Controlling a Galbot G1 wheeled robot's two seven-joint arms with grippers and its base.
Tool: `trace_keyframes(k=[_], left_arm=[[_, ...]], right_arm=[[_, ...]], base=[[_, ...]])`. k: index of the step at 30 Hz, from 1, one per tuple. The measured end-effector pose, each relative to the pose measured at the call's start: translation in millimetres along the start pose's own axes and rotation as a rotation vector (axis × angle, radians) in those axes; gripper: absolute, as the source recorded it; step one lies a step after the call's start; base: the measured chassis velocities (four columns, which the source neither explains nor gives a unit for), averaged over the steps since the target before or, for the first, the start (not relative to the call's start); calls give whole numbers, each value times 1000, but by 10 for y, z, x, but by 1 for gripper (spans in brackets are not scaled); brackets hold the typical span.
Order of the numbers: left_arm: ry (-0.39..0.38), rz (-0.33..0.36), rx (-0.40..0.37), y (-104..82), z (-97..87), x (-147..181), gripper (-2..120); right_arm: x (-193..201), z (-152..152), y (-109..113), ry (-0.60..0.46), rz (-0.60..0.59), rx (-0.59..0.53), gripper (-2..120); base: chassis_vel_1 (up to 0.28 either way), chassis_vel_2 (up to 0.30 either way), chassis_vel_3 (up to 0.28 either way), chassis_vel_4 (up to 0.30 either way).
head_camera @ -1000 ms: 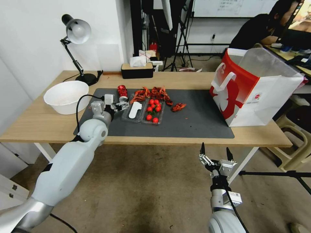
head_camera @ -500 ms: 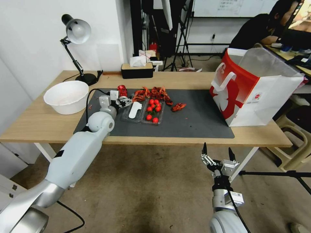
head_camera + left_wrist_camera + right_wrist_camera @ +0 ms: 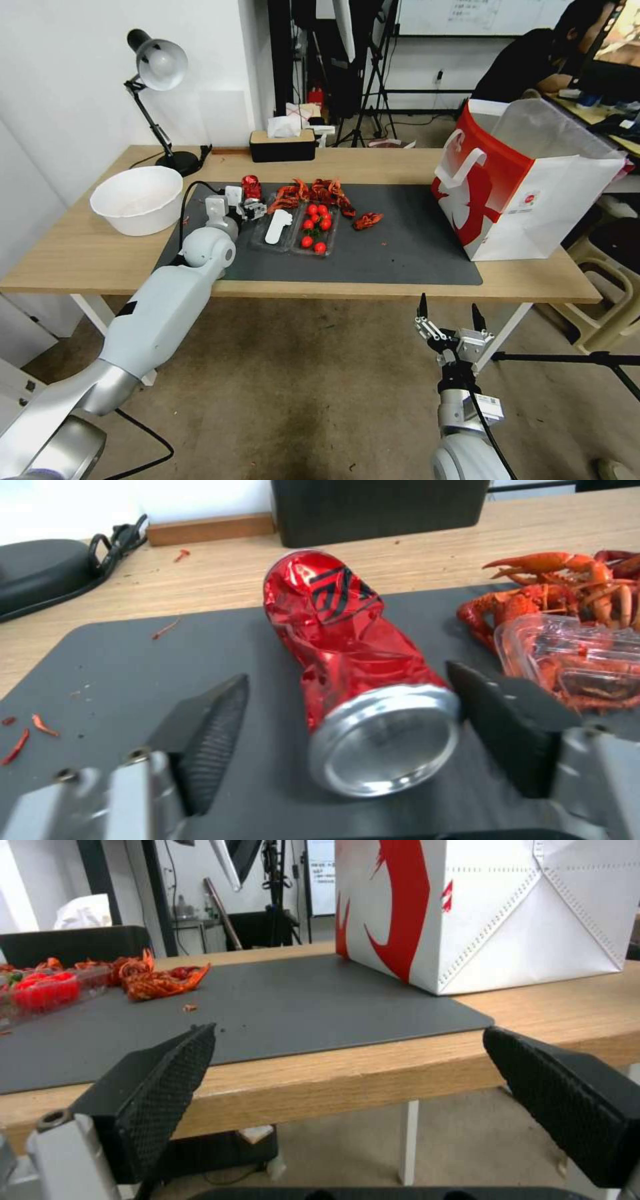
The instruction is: Pick up the trash from the table and place it into the takeout bag.
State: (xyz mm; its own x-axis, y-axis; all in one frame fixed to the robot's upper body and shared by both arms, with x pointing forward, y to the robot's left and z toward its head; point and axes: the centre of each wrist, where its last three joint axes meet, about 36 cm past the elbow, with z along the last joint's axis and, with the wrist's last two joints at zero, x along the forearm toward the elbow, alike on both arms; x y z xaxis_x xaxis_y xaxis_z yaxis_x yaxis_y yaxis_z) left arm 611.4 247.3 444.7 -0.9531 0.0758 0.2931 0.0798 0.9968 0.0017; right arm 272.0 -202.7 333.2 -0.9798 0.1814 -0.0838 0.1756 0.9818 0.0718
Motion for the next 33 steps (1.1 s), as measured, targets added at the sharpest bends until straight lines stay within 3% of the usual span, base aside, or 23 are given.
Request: trace_keyframes(k=[5, 6, 7, 10, 27, 33], left_arm=[[0, -2, -3, 4, 1, -6, 66], [1, -2, -4, 5, 2, -7, 55], [1, -2, -5, 5, 4, -8, 52], [2, -2, -8, 2, 9, -9, 48], [31, 6, -45, -9, 35, 9, 48], [-62, 59, -67, -35, -73, -27, 48]], right_arm=[[0, 0, 0, 0, 0, 0, 100], [1, 0, 0, 0, 0, 0, 100], [2, 0, 0, 0, 0, 0, 100], [3, 1, 0, 0, 1, -1, 100], [-8, 21, -7, 0, 5, 0, 100], [-14, 27, -4, 1, 7, -1, 100]], base=[[0, 0, 0, 0], [0, 0, 0, 0], [0, 0, 0, 0], [0, 0, 0, 0], [0, 0, 0, 0], [0, 0, 0, 0]])
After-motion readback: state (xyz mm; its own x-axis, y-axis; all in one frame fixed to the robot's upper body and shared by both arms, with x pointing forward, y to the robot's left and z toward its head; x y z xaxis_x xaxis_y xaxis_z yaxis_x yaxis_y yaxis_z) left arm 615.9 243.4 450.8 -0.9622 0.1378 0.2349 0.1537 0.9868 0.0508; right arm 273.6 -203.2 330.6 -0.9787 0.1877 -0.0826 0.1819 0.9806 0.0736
